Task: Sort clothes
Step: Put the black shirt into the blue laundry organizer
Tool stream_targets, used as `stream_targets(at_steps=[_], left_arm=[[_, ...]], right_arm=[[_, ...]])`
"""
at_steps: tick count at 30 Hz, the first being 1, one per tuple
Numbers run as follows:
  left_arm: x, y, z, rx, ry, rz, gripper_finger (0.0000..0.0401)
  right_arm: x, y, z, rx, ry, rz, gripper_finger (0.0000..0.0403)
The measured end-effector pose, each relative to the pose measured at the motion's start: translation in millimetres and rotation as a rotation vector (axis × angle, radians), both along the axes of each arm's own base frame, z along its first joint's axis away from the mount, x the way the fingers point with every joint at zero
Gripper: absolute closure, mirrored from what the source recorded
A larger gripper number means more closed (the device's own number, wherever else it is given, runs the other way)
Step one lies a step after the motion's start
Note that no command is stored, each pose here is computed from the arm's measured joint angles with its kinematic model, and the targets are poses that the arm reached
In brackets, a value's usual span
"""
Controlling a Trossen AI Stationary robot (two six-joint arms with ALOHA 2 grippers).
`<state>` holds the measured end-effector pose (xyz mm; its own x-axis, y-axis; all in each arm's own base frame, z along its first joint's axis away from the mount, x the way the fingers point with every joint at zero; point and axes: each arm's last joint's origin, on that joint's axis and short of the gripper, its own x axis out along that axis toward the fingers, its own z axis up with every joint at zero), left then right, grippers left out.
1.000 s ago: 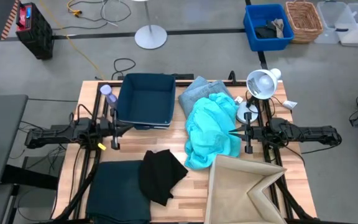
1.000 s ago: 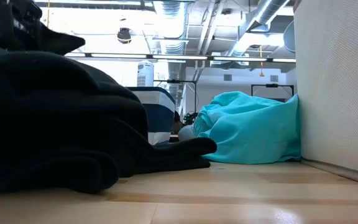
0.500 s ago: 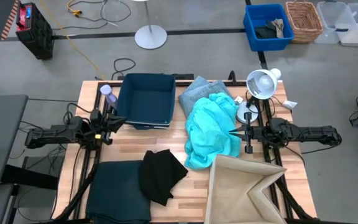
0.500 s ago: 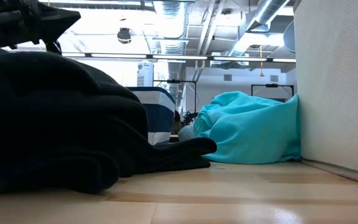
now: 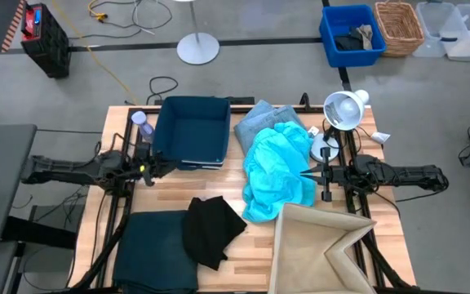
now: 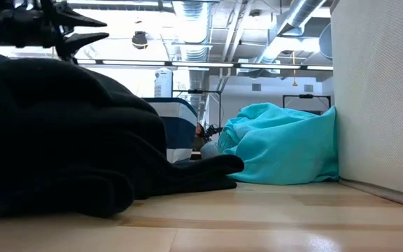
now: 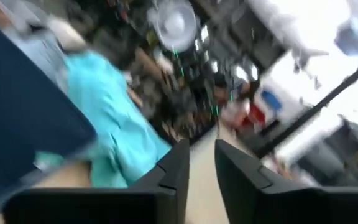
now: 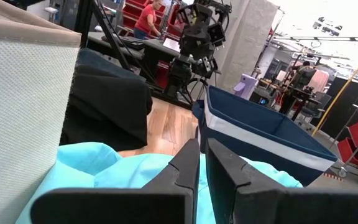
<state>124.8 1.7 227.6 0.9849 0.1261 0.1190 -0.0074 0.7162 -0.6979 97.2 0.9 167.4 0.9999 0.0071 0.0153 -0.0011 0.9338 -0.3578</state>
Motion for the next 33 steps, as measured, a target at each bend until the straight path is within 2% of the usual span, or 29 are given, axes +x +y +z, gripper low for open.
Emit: stream_targets(at_steps=[4,8,12,16,19,22,26,29,33], left_arm=[[26,-11,2,-0.055,0.162,-0.128,0.0283],[56,-31,27,-0.068,0.25,-0.287,0.0243],[82,-53,49,0.026,0.447,-0.405,0.0221],[101,-69,57,0.16,0.685,-0.467,0.0213],[115,-78,48,0.239,0.814,-0.498,0.0212],[129,-84,32,0.271,0.899,-0.514,0.0212],[141,-89,10,0.238,1.006,-0.503,0.0212],[145,-91,7,0.227,1.022,-0.474,0.0212],[149,-90,-4,0.262,1.074,-0.426,0.0205]], right_arm=[[0,0,0,0.0,-0.005,-0.001,0.0355],[0,-2,5,-0.003,-0.053,-0.041,0.0355],[-1,-3,9,0.003,-0.091,-0.051,0.0355],[-1,-3,9,0.006,-0.095,-0.05,0.0355],[-1,-2,9,0.135,-0.1,-0.032,0.0355],[-1,-3,11,0.231,-0.116,-0.028,0.0355],[-4,-3,26,0.464,-0.276,0.027,0.0355],[-8,-3,37,0.62,-0.39,0.09,0.0355],[-11,-2,47,0.697,-0.411,0.122,0.0355]])
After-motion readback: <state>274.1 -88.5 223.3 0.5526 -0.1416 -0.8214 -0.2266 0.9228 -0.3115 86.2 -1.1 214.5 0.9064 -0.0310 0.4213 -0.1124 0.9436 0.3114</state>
